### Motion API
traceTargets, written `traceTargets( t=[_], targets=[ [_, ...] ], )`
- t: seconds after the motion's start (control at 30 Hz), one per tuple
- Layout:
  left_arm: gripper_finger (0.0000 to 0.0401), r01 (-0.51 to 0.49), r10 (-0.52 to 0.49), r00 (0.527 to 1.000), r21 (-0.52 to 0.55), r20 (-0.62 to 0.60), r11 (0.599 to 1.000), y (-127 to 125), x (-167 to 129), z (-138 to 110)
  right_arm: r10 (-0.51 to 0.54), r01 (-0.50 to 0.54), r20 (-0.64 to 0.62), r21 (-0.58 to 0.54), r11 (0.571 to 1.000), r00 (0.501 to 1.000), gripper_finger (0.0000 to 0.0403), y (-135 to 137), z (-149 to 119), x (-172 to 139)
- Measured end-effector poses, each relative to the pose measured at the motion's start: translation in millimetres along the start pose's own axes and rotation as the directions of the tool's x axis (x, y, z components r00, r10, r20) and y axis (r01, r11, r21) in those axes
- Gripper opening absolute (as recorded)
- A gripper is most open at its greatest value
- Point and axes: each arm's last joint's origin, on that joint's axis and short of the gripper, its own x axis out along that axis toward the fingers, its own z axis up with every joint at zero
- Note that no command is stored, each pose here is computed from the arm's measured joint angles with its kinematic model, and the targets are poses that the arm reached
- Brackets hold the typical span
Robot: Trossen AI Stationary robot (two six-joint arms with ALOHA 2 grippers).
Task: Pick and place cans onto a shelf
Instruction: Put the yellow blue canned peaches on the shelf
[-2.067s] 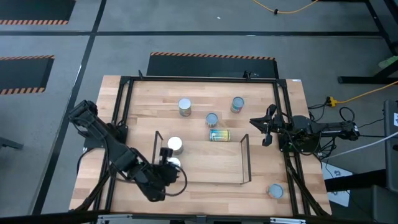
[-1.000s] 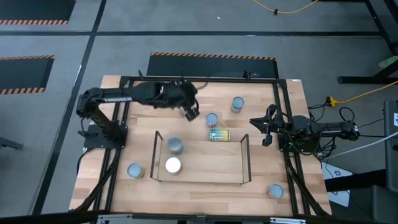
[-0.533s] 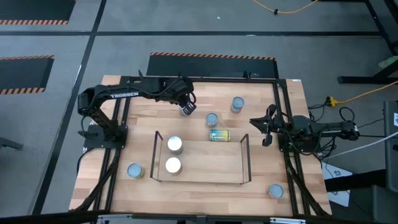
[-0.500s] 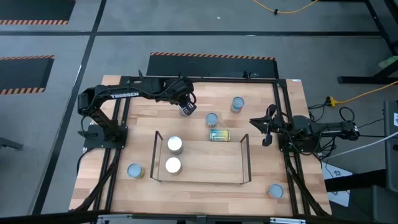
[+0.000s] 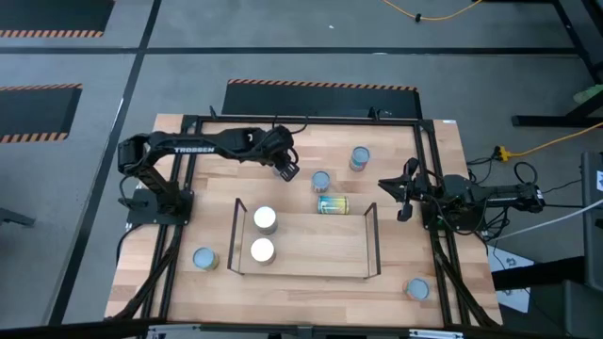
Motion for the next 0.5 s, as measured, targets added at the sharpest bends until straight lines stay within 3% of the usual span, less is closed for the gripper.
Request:
traceTargets(
  t=[0.5],
  targets=[
    [0.0073, -0.029, 0.029, 0.999, 0.008, -0.029, 1.000, 6.1, 16.5, -21.2, 0.000, 0.000, 0.000, 0.000, 1.000, 1.000, 0.0049, 0.0, 0.0, 0.0]
  ],
)
